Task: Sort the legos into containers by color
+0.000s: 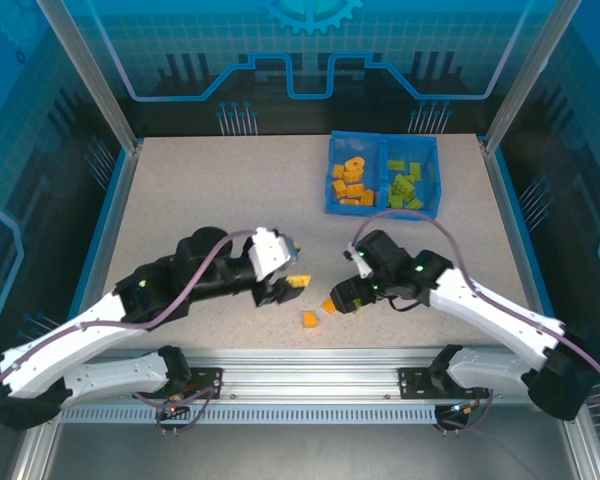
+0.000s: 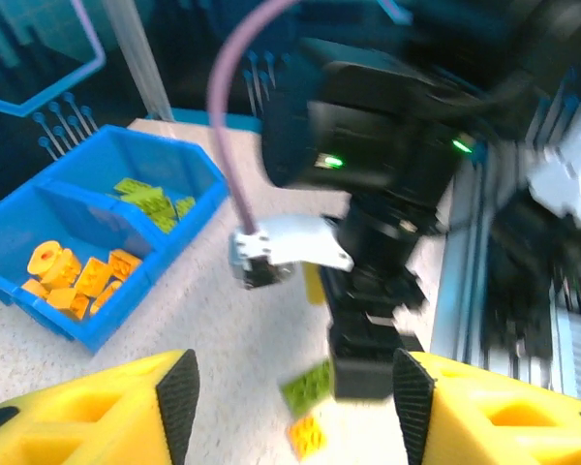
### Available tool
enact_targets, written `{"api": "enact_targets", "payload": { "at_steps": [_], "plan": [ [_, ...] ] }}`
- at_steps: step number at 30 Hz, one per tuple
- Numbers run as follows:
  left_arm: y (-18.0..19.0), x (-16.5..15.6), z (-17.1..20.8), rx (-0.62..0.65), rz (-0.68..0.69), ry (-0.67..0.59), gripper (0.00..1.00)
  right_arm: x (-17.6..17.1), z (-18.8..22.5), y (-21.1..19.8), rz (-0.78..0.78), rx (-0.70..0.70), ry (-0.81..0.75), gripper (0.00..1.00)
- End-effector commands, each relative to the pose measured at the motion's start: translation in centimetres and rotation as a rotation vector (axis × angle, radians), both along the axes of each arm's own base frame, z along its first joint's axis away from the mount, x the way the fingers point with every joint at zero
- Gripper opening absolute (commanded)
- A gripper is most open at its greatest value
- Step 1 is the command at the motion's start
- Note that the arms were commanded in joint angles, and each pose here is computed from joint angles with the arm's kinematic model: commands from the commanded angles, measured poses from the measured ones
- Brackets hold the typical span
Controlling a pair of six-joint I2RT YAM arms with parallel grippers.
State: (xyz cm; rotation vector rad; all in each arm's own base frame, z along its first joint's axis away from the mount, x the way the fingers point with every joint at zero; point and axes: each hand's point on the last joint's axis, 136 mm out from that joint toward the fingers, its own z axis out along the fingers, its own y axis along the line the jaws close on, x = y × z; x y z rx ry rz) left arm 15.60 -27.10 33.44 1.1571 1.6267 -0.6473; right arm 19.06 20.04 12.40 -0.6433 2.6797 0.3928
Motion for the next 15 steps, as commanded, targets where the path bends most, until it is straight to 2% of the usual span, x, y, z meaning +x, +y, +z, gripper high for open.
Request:
{"api": "enact_targets", "payload": {
  "at_steps": [1,7,12,15],
  "plan": [
    [2.5,-3.4,-5.1,0.186,-0.145,0.005,0.65,1.5,-0.6,1.2,0.056,-0.074,-0.06,0.98],
    [4.6,-5.4,-9.1,0.245,-0.267,-0.193,0.98,1.4,-5.5,1.0,0.072,-0.195,0.041,0.88],
    [4.9,-5.3,-10.9,0.271,-0.289,-0.271,0.99,1.4,-7.7,0.0,0.04,-0.279,0.084,0.8],
    [4.9,-5.2,-11.7,0.292,-0.293,-0.266,0.99,1.1,-8.5,0.0,0.038,-0.283,0.113,0.68]
  ]
}}
